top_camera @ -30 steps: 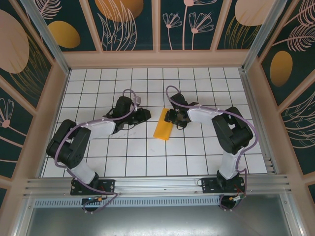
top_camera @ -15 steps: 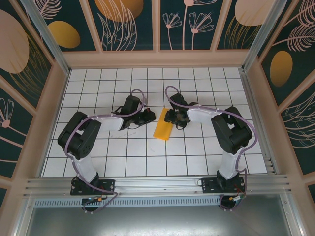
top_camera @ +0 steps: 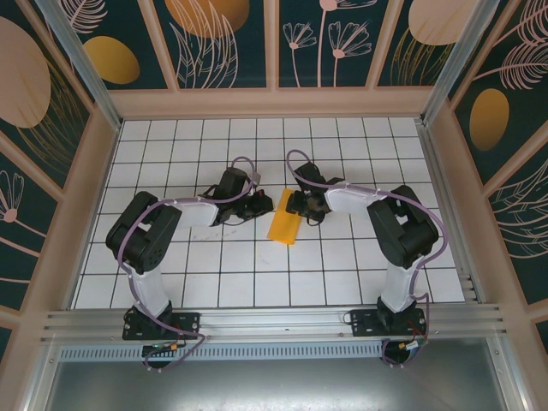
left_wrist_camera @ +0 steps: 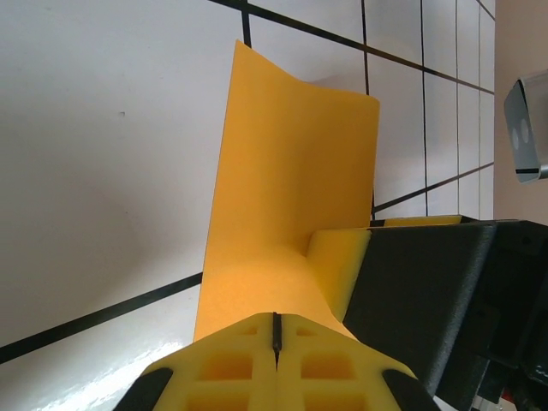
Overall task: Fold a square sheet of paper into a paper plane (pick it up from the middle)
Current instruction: Fold the square sheet of paper in half at the center of the table.
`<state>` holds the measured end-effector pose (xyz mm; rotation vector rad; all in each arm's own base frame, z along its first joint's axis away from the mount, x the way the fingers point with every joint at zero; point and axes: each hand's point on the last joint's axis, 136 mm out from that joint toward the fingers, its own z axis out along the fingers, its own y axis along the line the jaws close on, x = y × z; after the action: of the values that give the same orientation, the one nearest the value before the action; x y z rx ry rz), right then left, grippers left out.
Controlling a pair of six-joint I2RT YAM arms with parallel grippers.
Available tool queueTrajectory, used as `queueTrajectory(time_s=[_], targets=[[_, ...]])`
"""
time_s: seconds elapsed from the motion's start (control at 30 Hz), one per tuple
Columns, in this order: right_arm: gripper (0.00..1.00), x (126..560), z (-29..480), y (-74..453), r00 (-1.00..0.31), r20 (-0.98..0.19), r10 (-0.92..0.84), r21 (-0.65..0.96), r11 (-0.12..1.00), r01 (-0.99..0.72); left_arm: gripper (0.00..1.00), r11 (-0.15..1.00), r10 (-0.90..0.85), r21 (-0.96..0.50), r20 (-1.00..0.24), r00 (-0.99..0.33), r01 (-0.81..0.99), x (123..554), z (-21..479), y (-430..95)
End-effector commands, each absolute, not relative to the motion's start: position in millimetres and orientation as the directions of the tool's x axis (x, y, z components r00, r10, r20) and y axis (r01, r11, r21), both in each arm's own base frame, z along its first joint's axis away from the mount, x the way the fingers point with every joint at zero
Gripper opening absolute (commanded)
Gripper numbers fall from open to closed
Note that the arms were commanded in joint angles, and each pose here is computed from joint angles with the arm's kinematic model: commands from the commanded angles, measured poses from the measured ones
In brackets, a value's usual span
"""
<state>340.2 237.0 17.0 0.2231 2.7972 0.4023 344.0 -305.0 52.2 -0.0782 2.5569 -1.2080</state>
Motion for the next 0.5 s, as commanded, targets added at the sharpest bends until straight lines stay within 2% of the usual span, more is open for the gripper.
queueTrajectory(time_s=[0.0,0.47], targets=[[0.59,310.7,-37.8,212.4,-0.976,-0.166,0.142,0.155,0.981,0.117,0.0,0.633,-0.162,-0.769,-0.244,-0.956,0.089,344.8,53.4,-310.8],[0.6,307.1,-43.7,208.8,-0.97,-0.144,0.195,0.149,0.973,0.174,0.0,0.628,-0.151,-0.773,-0.229,-0.962,0.085,346.3,49.0,-314.5]])
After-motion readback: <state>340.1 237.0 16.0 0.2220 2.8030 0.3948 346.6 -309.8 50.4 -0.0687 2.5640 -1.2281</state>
